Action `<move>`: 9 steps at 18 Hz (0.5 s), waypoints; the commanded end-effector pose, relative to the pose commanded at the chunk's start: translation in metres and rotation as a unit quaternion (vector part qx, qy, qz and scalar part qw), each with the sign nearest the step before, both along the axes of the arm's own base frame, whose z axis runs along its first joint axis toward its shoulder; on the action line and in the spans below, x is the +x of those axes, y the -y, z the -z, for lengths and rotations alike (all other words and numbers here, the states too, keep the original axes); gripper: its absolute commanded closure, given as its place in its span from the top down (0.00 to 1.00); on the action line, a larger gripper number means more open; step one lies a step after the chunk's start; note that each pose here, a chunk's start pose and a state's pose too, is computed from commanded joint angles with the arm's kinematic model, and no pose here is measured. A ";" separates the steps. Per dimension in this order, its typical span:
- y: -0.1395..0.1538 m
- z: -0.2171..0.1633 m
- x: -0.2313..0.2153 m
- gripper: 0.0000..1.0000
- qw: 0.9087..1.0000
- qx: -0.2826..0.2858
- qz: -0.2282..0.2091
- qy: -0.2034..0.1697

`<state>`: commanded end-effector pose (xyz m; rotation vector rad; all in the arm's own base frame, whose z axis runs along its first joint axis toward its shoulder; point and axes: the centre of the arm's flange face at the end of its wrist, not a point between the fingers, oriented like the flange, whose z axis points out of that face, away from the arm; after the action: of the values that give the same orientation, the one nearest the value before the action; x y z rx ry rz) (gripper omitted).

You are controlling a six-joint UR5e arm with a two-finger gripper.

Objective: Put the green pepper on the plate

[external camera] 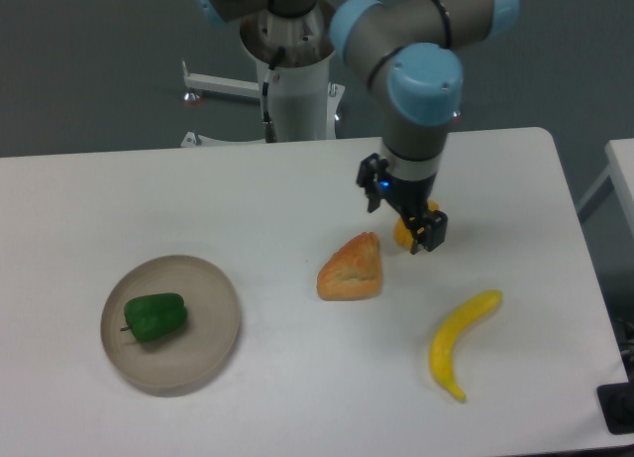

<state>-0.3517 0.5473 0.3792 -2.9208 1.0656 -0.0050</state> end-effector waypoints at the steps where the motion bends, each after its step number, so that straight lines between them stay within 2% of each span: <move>1: 0.000 0.007 -0.002 1.00 1.000 -0.012 0.000 0.001; 9: -0.003 0.024 -0.003 1.00 1.000 -0.031 0.003 0.000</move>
<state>-0.3547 0.5499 0.3550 -2.9717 1.0946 -0.0400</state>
